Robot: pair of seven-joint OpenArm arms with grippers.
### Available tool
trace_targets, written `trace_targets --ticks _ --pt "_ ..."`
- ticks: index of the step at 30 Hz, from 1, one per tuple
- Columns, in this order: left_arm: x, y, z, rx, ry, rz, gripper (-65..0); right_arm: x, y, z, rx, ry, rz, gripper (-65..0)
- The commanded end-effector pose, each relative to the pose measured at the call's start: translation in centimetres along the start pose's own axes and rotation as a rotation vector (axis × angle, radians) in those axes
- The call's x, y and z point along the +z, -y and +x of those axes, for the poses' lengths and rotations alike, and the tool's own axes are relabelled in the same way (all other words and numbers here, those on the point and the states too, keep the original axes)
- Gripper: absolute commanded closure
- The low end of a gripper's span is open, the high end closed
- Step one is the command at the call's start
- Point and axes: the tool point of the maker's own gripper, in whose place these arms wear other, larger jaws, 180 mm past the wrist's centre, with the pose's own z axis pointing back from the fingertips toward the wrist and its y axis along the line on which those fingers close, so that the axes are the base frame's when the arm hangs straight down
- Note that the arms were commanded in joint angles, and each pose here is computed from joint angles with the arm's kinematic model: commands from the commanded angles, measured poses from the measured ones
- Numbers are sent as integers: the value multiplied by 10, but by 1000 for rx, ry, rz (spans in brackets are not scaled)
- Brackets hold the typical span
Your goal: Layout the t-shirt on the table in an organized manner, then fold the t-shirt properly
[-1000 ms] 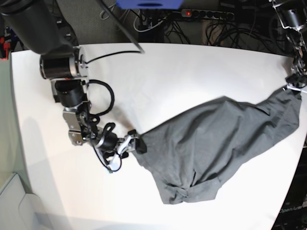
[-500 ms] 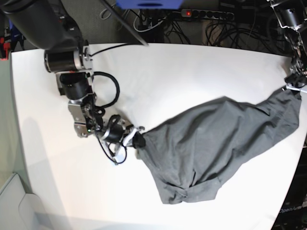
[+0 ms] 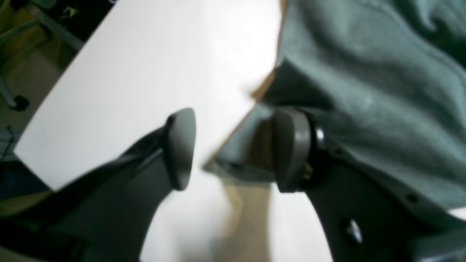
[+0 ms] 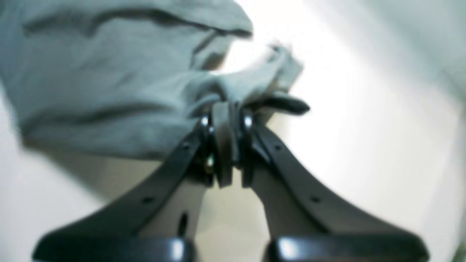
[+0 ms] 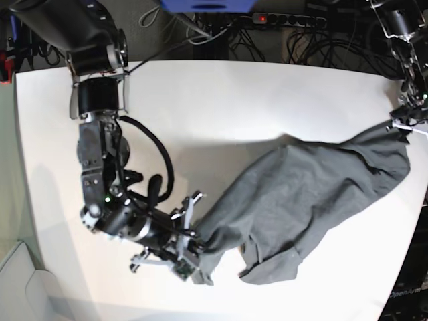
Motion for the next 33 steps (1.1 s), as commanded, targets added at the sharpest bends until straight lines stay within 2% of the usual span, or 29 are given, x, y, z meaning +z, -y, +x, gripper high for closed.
trace_targets --ticks 1,5,8,11,19,23,25,27,30,32,33 --pt "2 -5 24 -8 61 7 -329 8 2 22 48 43 -17 0" --pt "2 -4 23 -10 60 6 -329 0 -46 37 201 21 76 -1" --pt "2 -5 22 -10 58 7 -329 -12 -74 31 246 -11 151 0" --pt "4 -9 14 -19 42 14 -329 -22 -85 36 237 -12 185 0" --pt "4 -9 14 -18 44 13 -329 -51 -73 82 223 37 209 0" --pt "4 -9 14 -18 44 13 -329 -82 -66 73 129 -33 228 -15" --pt "4 -9 14 -18 44 13 -329 -93 -73 64 120 -83 272 -70" --pt "4 -8 14 -17 43 12 -329 -97 -76 52 136 -119 307 -165" --pt "3 -8 14 -16 42 12 -329 -98 -79 50 137 -124 312 -309" --pt "3 -8 14 -16 44 11 -329 -94 -86 55 155 -98 315 -360" --pt "3 -7 15 -15 45 11 -329 -90 -88 62 163 -70 310 -362"
